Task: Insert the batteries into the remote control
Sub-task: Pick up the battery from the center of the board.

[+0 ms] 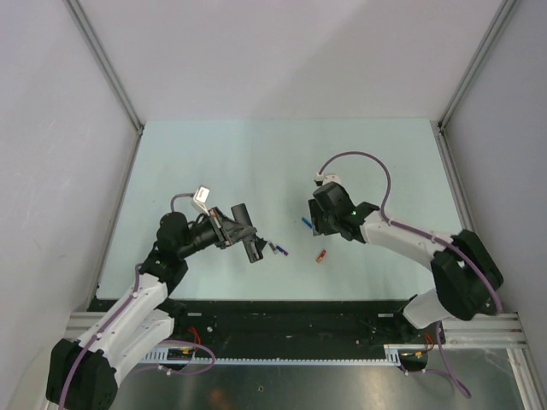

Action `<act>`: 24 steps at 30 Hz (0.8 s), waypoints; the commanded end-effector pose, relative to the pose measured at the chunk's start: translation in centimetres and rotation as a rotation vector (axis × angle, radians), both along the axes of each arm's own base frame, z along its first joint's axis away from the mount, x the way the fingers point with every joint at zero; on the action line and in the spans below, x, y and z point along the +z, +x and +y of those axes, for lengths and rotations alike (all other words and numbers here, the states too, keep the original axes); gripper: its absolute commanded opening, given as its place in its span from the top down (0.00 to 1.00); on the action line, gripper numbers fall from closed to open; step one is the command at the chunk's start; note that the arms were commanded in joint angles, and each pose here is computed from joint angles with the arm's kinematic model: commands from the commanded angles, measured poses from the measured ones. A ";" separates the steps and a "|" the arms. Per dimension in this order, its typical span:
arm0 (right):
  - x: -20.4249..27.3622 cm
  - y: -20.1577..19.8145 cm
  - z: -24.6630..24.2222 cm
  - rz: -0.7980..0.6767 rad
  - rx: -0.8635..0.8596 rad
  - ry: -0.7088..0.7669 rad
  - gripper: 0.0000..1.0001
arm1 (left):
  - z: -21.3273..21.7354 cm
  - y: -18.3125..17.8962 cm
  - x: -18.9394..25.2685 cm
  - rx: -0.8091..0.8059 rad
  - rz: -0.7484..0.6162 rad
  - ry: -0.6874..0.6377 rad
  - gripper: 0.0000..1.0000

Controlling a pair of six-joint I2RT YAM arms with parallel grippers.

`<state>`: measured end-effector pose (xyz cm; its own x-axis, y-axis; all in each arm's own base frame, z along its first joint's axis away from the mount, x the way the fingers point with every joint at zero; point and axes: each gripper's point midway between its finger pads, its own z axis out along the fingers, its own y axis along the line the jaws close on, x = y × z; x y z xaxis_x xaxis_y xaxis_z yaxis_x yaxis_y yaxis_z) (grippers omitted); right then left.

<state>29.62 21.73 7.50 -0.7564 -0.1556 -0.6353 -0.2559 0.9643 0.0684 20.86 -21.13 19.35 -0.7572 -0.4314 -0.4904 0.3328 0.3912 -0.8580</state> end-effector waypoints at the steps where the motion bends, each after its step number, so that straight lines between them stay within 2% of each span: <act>1: 2.6 -2.7 -0.8 -0.006 -0.204 0.106 0.39 | -0.2 0.1 1.6 -0.017 -0.060 -0.020 1.00; 2: 2.6 -3.2 -0.9 0.002 -0.225 0.111 0.35 | -0.2 0.2 1.4 -0.013 -0.059 -0.016 1.00; 4: 2.4 -4.7 -0.3 0.033 -0.263 0.128 0.34 | -0.2 0.4 1.0 -0.008 -0.043 -0.013 1.00; 8: 1.6 -6.6 0.0 0.031 -0.313 0.109 0.37 | -0.2 0.7 0.6 0.001 -0.023 -0.011 1.00; 13: -1.6 -8.7 -0.5 0.114 -0.362 0.152 0.41 | -0.2 0.6 0.2 0.009 -0.008 -0.016 1.00; 24: -3.2 -8.5 0.8 0.156 -0.370 0.193 0.47 | -0.2 0.3 0.0 0.008 -0.008 -0.018 1.00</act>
